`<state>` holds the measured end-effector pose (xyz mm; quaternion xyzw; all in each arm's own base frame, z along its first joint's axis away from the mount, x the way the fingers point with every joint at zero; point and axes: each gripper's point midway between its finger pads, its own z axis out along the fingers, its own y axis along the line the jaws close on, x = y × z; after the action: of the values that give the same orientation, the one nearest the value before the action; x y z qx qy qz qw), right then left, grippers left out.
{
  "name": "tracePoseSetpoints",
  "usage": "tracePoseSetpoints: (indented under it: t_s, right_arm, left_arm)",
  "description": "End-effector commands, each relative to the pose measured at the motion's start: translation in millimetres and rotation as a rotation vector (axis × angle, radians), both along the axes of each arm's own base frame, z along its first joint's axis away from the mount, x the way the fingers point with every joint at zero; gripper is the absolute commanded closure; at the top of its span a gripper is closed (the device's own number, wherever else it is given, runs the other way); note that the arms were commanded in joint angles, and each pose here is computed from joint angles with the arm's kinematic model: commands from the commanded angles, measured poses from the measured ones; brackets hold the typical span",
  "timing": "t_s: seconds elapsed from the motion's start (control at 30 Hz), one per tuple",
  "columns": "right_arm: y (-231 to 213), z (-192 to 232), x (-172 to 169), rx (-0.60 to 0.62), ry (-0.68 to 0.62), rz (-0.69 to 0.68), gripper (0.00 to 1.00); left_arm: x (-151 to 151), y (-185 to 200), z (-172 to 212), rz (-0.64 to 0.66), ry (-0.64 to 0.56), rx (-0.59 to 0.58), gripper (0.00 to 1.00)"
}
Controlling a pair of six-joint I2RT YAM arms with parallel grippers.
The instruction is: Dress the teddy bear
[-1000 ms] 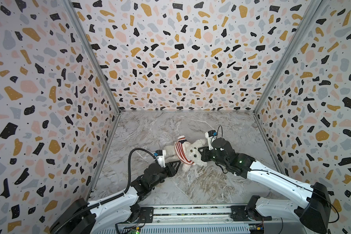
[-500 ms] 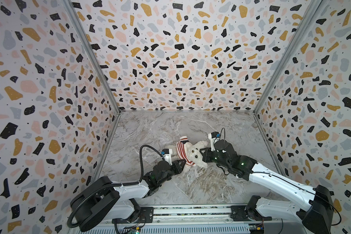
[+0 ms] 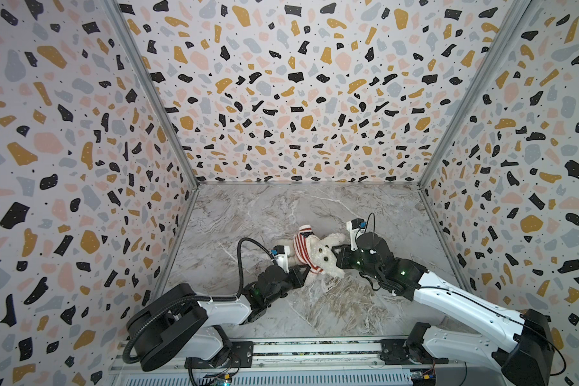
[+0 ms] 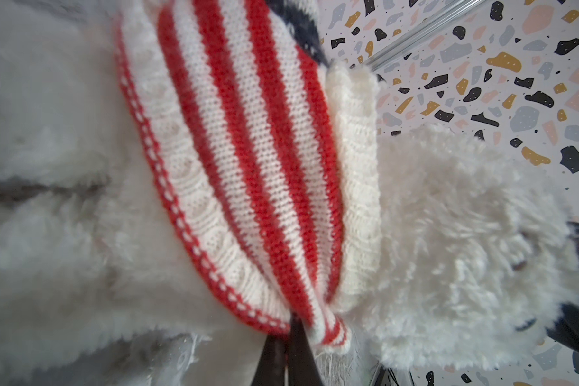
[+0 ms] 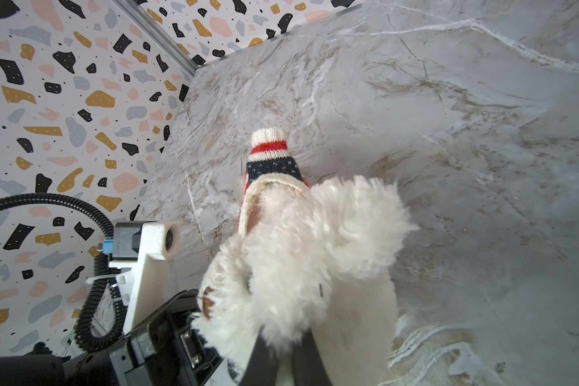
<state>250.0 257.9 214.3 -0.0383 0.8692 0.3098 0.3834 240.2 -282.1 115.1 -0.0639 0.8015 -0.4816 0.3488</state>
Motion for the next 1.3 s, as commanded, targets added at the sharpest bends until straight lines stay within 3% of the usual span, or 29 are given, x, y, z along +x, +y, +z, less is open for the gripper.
tracePoseSetpoints:
  t_s: [0.0,0.17,0.43,0.9,1.27]
  right_arm:
    - [-3,19,4,0.050,-0.048,-0.029,1.00]
    - [-11,22,5,0.063,-0.058,-0.066,1.00]
    - [-20,23,4,0.104,-0.058,-0.120,1.00]
    - [-33,24,-1,0.125,-0.062,-0.172,1.00]
    - [-27,28,-6,0.153,-0.045,-0.133,1.00]
  left_arm:
    - [2,-8,20,-0.010,-0.054,-0.043,1.00]
    - [-5,-11,18,-0.034,-0.048,-0.011,1.00]
    - [-37,-10,-22,-0.106,0.021,0.185,1.00]
    - [-63,36,-88,-0.086,0.113,0.471,1.00]
    - [-55,72,-75,0.045,0.045,0.502,1.00]
